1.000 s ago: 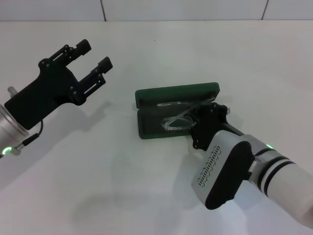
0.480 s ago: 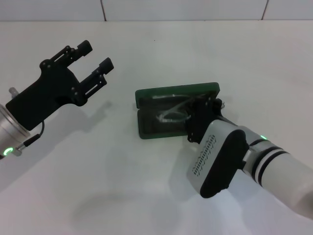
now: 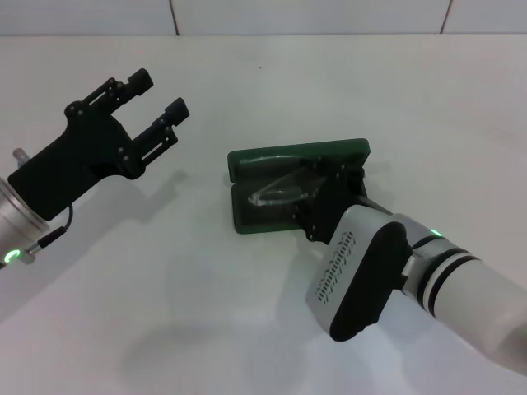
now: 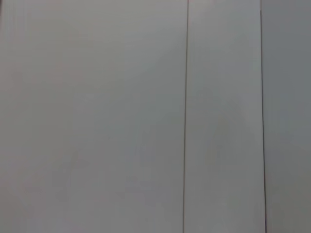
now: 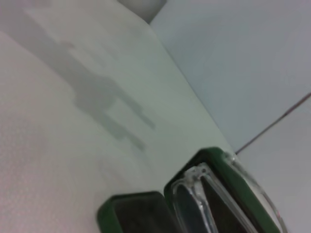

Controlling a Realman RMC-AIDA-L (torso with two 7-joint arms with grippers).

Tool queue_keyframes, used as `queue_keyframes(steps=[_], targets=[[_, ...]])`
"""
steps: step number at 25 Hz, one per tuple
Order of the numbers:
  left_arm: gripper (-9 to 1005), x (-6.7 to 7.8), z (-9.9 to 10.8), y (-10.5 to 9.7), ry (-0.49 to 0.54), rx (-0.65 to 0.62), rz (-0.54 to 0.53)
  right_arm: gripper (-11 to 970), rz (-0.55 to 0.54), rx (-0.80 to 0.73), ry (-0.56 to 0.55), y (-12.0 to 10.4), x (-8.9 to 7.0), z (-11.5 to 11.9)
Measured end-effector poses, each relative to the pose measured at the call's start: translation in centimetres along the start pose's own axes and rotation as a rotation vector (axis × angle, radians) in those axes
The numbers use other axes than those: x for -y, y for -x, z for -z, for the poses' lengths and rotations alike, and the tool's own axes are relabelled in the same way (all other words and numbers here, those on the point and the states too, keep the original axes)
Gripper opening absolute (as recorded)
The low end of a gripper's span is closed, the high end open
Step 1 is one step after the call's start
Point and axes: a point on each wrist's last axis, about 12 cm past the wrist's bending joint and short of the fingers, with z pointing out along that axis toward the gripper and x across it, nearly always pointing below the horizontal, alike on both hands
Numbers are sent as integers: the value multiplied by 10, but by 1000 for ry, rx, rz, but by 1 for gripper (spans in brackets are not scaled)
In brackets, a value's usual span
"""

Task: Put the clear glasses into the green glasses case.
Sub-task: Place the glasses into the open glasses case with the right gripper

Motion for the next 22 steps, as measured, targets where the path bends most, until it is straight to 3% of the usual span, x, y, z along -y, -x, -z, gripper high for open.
queue_keyframes(steps=[7, 22], targets=[[664, -1, 1, 1, 2, 0, -4, 473, 14, -14, 7, 4, 0, 4], [663, -1, -2, 2, -6, 4, -7, 528, 50, -78, 26, 17, 11, 5]])
